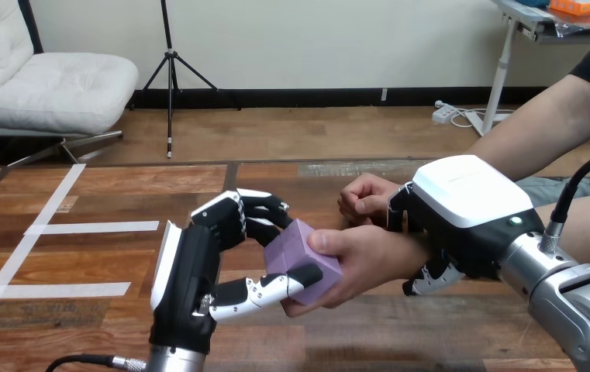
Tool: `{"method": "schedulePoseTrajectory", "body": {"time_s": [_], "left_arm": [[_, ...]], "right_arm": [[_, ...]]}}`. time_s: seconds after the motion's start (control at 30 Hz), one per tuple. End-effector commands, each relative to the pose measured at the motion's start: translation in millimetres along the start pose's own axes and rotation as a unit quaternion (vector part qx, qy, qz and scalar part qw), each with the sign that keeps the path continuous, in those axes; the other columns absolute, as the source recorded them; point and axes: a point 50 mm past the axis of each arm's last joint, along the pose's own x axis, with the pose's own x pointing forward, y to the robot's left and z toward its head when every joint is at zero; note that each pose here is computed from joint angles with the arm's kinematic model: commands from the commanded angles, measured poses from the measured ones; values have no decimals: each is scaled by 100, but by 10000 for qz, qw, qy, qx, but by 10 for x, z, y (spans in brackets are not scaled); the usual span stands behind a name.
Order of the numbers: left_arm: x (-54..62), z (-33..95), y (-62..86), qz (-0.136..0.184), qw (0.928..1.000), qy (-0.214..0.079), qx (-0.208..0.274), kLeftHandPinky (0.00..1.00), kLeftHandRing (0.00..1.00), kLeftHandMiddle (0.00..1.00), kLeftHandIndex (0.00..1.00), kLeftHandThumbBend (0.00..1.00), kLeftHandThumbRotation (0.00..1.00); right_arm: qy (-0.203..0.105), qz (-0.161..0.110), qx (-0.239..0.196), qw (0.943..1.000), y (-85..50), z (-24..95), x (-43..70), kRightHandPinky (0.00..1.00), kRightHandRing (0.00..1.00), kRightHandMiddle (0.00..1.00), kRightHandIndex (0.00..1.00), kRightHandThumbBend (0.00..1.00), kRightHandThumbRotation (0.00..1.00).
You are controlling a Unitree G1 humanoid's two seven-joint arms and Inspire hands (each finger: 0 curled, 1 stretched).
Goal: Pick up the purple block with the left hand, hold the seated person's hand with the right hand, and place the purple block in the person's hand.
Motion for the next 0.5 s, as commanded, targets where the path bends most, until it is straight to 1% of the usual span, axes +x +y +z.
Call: {"method": "schedulePoseTrajectory", "body": {"time_s": [0.0, 0.23, 0.47], "left_arm": [[141, 129, -58, -119, 9990, -416, -96, 43, 46, 51, 54, 76, 4], [136, 128, -53, -127, 9991, -405, -70, 43, 46, 51, 54, 76, 4], [130, 129, -48, -158, 9990, -415, 41, 43, 46, 51, 55, 76, 5]], "right_arm": [[-230, -273, 115, 9993, -136, 101, 65, 35, 42, 47, 52, 74, 0], [-213, -281, 108, 9993, -125, 101, 63, 36, 42, 48, 53, 75, 0], [-176, -314, -177, 9992, -110, 104, 58, 34, 43, 49, 56, 78, 0]]}}
